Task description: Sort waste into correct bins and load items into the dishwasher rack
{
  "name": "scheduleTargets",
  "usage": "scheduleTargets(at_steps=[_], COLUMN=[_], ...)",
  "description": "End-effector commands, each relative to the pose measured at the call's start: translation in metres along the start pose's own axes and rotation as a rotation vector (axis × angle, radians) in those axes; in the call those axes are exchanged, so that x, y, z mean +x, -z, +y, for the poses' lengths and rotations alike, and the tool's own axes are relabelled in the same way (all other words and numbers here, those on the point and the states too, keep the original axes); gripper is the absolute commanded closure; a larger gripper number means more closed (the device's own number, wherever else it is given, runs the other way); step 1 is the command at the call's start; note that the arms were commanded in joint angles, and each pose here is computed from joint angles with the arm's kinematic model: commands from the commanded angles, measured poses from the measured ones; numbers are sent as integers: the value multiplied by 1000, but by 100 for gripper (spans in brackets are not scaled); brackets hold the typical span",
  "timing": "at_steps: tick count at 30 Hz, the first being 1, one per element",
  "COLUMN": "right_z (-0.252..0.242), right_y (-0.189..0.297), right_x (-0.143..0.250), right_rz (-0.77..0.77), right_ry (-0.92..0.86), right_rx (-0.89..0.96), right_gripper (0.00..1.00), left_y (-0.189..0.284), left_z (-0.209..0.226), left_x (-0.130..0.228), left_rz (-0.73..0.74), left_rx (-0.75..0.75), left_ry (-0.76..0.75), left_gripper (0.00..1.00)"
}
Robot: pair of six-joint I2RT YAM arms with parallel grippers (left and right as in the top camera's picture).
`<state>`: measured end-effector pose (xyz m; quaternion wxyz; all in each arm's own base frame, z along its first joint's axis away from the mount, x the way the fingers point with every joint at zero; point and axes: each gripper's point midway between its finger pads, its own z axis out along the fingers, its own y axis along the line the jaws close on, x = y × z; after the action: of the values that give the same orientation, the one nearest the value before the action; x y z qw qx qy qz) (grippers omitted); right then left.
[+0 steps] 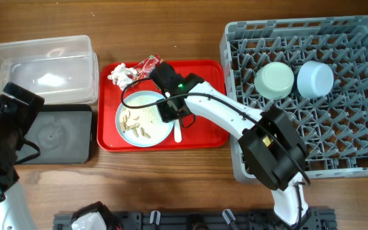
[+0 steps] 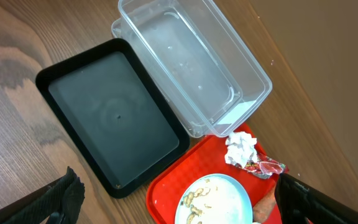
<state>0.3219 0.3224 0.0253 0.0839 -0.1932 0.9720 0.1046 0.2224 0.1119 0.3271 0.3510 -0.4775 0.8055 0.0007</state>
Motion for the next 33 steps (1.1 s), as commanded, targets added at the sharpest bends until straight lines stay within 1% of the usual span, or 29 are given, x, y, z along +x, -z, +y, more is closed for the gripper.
scheduleTargets(at_steps=[1, 3, 6, 11, 15, 20, 24, 27, 30, 32, 33], right_z=[-14, -19, -34, -56, -54, -33, -12, -12, -18, -29, -35], right_y=[1, 8, 17, 14, 6, -18, -22, -22, -21, -20, -19], right_x=[-5, -11, -18, -12, -12, 3, 9, 9, 11, 16, 19], right_rz=[-26, -46, -68, -26, -21, 36, 40, 38, 51, 69, 79], right_ry=[-19, -10, -44, -84, -83, -41, 6, 3, -6, -12, -13], right_rx=[60, 72, 91, 118, 112, 81, 54, 61, 76, 122, 152], right_gripper=[66, 66, 65, 65, 66, 66, 65, 65, 69, 69, 73], left_y=[0, 0, 0, 0, 0, 0, 0, 0, 0, 0, 0], left_z=[3, 3, 3, 3, 3, 3, 3, 3, 3, 3, 3], left_x=[-4, -4, -4, -4, -4, -4, -4, -4, -4, -4, -4], left_rz=[-16, -16, -16, -16, -16, -16, -16, -16, -16, -16, -16], left_rx=[-15, -15, -15, -15, -15, -15, -15, -15, -15, -15, -15], left_ry=[15, 15, 15, 15, 15, 15, 15, 15, 15, 15, 15], left_gripper=[0, 0, 0, 0, 0, 0, 0, 0, 0, 0, 0])
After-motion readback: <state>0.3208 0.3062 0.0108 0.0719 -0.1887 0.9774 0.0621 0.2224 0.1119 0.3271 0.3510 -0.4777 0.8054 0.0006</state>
